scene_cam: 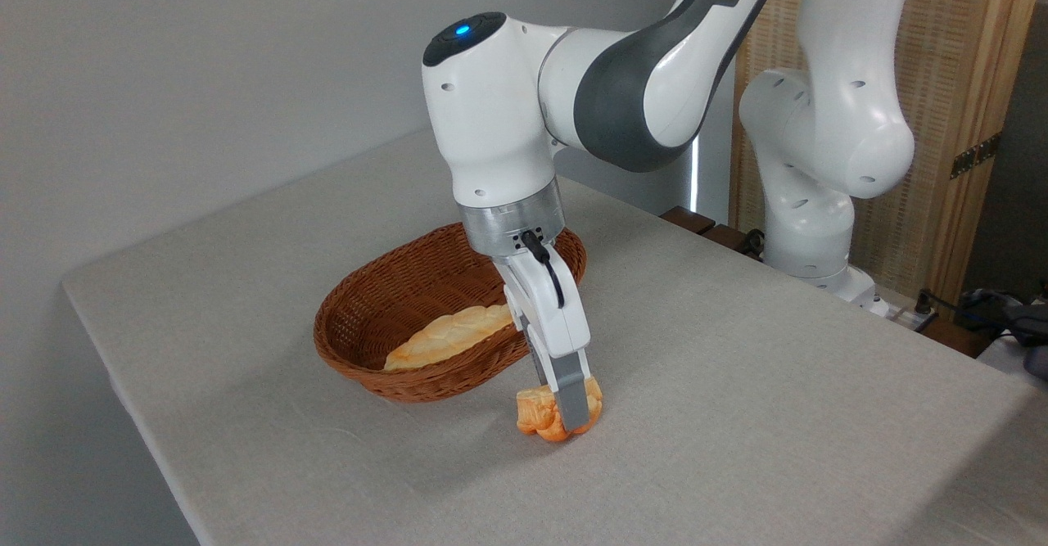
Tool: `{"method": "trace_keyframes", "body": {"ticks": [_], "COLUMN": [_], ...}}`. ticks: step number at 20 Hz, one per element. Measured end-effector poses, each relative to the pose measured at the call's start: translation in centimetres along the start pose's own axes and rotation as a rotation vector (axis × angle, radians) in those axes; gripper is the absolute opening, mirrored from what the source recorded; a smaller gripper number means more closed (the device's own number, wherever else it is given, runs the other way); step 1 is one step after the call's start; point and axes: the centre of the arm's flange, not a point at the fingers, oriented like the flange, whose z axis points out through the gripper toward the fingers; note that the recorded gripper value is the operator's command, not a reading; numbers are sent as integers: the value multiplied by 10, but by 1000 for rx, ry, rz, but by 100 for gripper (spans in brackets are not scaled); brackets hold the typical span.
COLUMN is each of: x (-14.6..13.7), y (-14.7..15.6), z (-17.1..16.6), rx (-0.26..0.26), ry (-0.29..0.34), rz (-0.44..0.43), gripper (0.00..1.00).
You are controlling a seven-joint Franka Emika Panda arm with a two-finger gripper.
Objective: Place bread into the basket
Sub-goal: 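Carry the held roll over the wicker basket and lower it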
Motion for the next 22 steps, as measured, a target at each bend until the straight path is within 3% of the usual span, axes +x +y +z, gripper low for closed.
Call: {"method": "trace_keyframes", "body": {"ticks": [10,17,20,22], "x": [-5,-15,-6,9], "y": [-5,-31,-31,-26], "z": [-9,-75,-103,-110], "rx": [14,56,22,-6], "ry": [15,213,321,360], "rz": [-16,-140,-226,-273], "gripper": [25,30,31,33]}}
